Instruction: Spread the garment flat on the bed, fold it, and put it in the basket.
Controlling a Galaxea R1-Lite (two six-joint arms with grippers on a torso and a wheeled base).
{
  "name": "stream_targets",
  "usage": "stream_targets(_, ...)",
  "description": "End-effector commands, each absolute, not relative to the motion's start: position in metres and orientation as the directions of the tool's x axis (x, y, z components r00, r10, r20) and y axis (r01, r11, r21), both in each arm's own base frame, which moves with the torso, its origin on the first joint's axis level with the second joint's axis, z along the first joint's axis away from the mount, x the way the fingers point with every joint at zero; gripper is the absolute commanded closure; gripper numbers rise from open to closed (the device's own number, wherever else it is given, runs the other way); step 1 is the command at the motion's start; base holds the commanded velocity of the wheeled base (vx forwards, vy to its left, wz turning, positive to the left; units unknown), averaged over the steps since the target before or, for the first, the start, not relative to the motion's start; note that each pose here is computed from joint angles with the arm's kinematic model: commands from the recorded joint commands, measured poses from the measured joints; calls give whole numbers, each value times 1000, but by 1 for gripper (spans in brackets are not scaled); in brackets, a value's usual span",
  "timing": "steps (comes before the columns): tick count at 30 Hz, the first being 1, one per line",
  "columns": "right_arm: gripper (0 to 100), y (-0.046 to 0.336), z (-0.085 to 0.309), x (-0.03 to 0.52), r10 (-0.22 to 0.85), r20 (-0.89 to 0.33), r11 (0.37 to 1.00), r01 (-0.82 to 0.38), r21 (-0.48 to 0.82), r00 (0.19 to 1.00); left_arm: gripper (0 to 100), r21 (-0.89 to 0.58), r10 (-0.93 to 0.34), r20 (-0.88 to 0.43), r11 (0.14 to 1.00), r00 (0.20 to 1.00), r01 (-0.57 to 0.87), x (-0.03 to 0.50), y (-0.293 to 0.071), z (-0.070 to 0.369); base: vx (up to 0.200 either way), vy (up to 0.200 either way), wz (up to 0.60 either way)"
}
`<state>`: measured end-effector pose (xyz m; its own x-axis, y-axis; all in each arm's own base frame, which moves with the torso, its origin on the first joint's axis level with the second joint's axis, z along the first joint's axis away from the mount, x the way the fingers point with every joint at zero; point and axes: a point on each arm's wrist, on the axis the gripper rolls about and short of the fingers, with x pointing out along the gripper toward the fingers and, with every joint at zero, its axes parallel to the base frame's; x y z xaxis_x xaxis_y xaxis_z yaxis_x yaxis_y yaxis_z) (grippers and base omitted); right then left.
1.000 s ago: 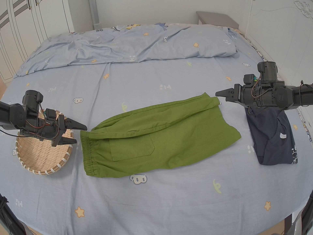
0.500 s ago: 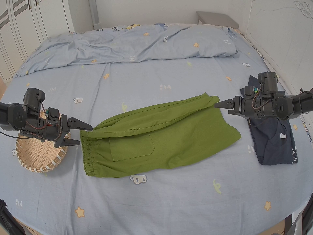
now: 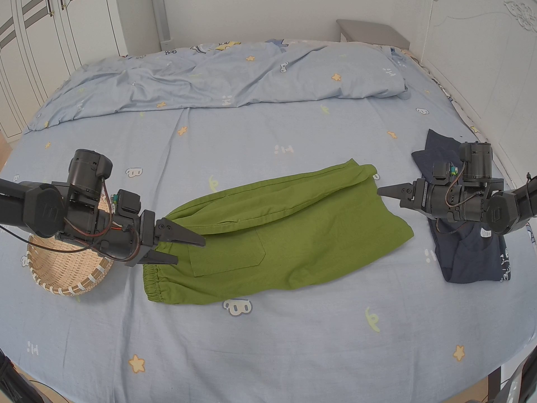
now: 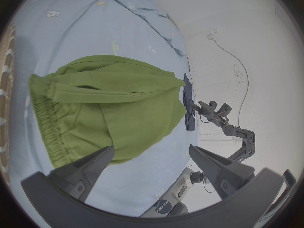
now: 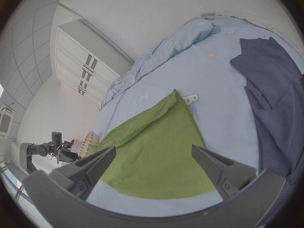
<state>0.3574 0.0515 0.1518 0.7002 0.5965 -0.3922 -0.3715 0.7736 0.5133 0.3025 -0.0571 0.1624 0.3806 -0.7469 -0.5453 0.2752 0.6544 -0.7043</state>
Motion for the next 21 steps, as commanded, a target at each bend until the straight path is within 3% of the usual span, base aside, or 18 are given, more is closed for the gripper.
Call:
stream_targets(1, 0, 48, 163, 348, 592, -370, 774, -378, 507, 716, 0, -697, -743, -574, 664, 343, 271, 329, -77, 135, 0, 0, 0)
stream_targets(10, 0, 47, 180, 333, 595, -335, 771, -401, 494, 731, 0, -693, -717, -584, 685, 381, 227, 378, -81, 116, 0, 0, 0)
stream_targets(21, 0, 34, 182, 332, 569, -330, 787, -381, 486, 753, 0, -731, -705, -489, 653, 515, 200, 426, -71, 147, 0, 0, 0)
